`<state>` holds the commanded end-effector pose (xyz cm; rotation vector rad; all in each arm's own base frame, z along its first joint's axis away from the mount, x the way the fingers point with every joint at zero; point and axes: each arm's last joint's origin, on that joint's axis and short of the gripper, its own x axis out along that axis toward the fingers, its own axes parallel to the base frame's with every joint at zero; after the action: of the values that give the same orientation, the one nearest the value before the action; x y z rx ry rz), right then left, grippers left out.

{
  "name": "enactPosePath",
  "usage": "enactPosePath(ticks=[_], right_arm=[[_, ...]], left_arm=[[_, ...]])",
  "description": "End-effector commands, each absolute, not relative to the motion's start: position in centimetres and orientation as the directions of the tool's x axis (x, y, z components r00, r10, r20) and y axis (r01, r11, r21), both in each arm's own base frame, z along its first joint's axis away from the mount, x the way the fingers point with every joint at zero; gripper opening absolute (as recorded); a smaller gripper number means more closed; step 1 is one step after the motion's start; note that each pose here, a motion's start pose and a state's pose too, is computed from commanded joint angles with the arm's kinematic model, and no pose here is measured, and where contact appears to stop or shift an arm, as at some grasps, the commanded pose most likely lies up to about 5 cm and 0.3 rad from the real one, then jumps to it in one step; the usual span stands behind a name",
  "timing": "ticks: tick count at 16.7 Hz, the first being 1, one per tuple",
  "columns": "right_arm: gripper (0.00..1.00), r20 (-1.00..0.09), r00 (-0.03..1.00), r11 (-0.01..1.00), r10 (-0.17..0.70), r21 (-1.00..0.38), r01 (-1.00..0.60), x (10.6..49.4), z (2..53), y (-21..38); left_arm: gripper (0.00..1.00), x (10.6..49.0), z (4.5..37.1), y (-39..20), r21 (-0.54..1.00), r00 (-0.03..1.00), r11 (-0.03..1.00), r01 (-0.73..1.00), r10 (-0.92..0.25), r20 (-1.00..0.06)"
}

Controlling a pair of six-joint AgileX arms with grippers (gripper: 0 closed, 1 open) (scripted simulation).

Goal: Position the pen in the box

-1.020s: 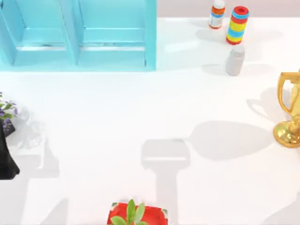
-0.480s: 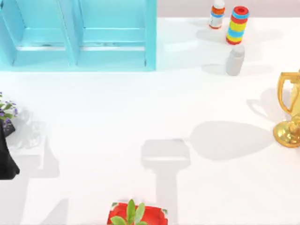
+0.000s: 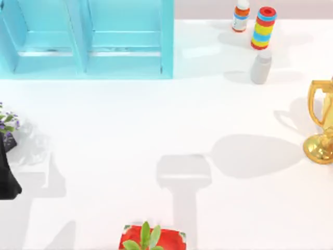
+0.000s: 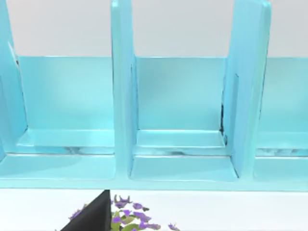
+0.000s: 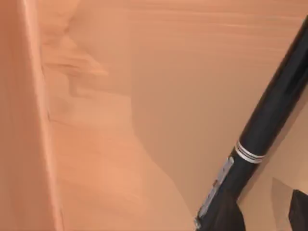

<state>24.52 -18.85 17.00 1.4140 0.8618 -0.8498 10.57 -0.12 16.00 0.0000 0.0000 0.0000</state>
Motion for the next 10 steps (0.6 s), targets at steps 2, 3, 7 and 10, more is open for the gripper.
enactPosePath(ticks=[2,3,7,10], right_arm=[[0.60,-0.890,0.456,-0.011,0.015,0.456,0.890,24.52,17.00,-18.85],[0.68,-0.890,0.456,-0.011,0.015,0.456,0.890,24.52,17.00,-18.85],[0.98,-0.890,0.456,-0.011,0.015,0.456,0.890,24.52,17.00,-18.85],[1.00,-0.890,0.456,-0.011,0.015,0.456,0.890,24.52,17.00,-18.85]], left_arm=[[1.00,10.57,16.00,-0.12,0.000,1.000,1.000,0.000,0.000,0.000],[1.00,10.57,16.00,-0.12,0.000,1.000,1.000,0.000,0.000,0.000],[1.00,10.57,16.00,-0.12,0.000,1.000,1.000,0.000,0.000,0.000],[1.00,10.57,16.00,-0.12,0.000,1.000,1.000,0.000,0.000,0.000]])
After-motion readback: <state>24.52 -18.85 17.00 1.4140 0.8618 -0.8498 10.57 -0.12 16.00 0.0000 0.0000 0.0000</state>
